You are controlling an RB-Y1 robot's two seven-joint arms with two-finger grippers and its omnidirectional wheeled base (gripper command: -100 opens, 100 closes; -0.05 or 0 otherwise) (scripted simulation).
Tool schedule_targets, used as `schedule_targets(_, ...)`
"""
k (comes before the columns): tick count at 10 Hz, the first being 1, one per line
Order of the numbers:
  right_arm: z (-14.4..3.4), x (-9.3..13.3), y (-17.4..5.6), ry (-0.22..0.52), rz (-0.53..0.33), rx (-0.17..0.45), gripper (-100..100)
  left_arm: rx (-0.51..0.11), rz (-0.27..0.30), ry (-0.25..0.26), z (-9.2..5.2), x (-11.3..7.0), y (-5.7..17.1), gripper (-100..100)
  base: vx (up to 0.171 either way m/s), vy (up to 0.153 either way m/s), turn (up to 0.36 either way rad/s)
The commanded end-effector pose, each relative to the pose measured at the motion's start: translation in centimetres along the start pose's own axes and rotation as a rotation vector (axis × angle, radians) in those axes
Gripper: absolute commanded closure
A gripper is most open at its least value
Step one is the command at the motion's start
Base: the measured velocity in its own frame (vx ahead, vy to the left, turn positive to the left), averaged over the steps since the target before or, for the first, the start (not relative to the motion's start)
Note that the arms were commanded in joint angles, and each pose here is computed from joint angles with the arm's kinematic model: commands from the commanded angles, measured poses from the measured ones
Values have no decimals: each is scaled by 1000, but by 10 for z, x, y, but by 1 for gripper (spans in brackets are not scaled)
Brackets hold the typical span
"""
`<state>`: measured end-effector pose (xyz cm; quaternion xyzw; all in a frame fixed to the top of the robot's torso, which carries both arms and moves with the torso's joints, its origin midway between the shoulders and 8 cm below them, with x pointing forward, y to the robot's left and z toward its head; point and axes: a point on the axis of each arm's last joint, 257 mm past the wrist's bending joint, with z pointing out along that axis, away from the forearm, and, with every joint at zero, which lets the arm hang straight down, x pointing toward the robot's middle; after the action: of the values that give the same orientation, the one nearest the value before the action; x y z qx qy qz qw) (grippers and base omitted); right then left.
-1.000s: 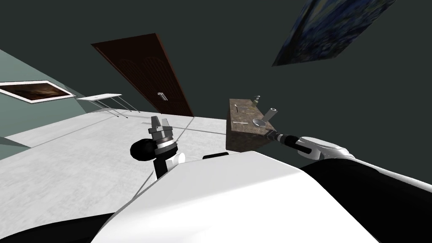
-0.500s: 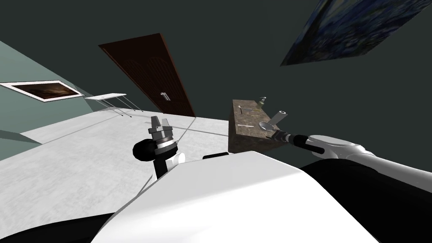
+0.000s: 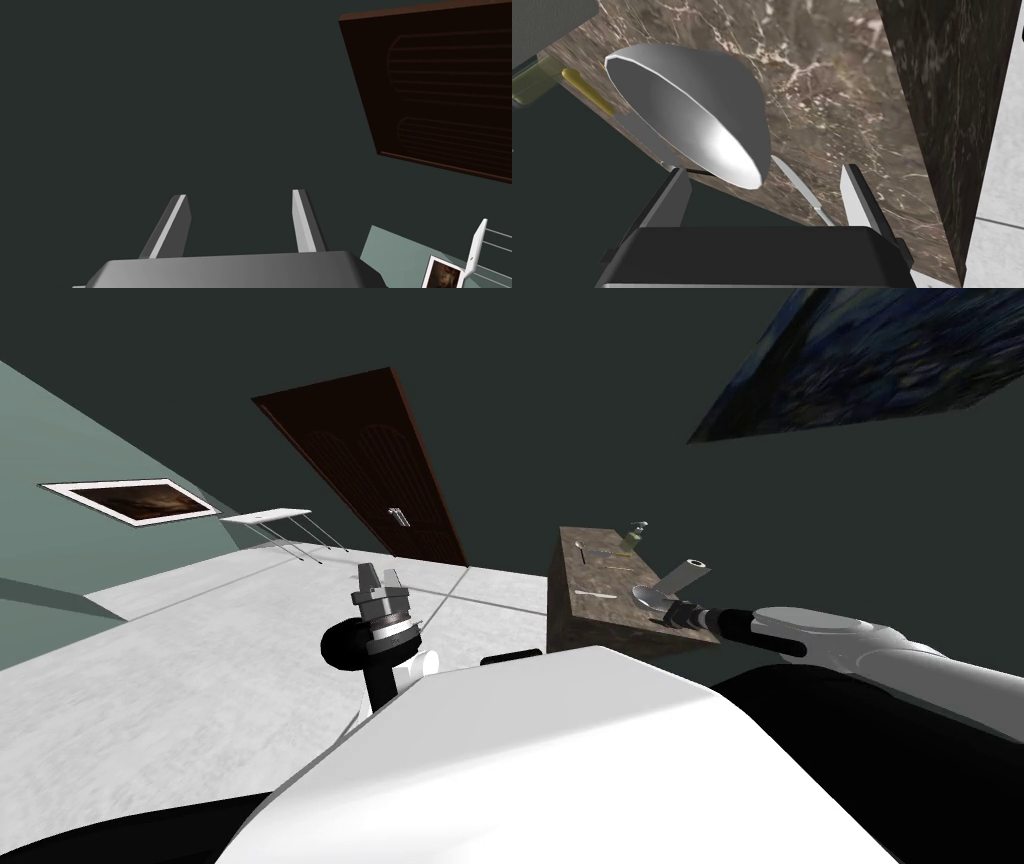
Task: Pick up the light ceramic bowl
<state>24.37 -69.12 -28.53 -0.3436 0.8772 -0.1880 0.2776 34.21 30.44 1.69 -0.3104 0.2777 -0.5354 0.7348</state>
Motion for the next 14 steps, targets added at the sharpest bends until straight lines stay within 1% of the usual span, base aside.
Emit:
schedule_targets(1,-7,20,-2,47,-31,-11,-100,0,0,0,0,0,0,0,120,49,50)
schedule_targets(3,-14,39,-3,96,-61,-27,-100,0,0,0,0,0,0,0,101,35,51)
schedule_targets(4,-19,54,2,132,-79,-48,-100,0,0,0,0,0,0,0,91,47,77)
schedule_targets(5,-17,46,-1,111,-68,-35,-100,0,0,0,0,0,0,0,43,22,13)
schedule_targets(6,-17,47,-1,114,-70,-39,0,0,0,0,0,0,0,0,8,4,-2)
schedule_targets(7,-16,56,3,129,-44,-28,-100,0,0,0,0,0,0,0,-35,-7,211)
schedule_targets(9,-14,72,9,155,-3,-12,-100,0,0,0,0,0,0,0,-97,-28,299)
schedule_targets(10,-15,66,7,145,-18,-19,-100,0,0,0,0,0,0,0,-48,-16,60)
schedule_targets(11,-15,67,7,147,-15,-17,100,0,0,0,0,0,0,0,-7,-3,-12)
schedule_targets(14,-15,66,7,146,-13,-16,100,0,0,0,0,0,0,0,-2,1,-2)
